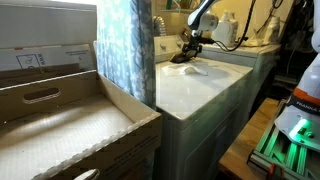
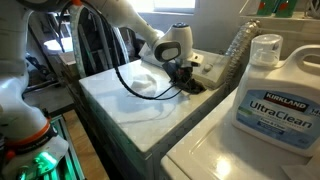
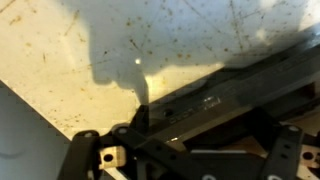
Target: Push the grey object into the detergent drawer of the washing machine on the left
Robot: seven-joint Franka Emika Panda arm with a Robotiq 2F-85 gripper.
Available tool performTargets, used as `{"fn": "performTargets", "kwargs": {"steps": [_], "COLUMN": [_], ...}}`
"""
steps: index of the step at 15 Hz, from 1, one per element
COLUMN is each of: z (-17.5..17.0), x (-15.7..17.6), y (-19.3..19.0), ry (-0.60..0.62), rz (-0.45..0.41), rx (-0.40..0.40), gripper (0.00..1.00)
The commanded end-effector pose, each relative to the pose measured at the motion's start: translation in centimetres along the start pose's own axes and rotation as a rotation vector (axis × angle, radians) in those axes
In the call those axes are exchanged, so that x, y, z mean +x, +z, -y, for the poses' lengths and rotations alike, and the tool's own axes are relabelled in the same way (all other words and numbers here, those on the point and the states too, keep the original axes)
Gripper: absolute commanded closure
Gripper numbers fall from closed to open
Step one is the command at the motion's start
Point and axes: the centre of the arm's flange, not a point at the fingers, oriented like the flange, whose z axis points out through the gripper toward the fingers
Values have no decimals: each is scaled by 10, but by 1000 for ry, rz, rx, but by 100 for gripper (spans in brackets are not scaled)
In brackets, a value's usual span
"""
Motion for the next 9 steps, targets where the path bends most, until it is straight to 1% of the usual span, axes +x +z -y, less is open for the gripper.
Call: {"fn": "performTargets", "kwargs": {"steps": [1, 5, 9], "z": [10, 8, 9], "x": [11, 12, 15], "y": [17, 24, 31], "ry": [22, 2, 3], "rz": [26, 14, -14], "rx": [3, -2, 9], "gripper": [0, 0, 0]}}
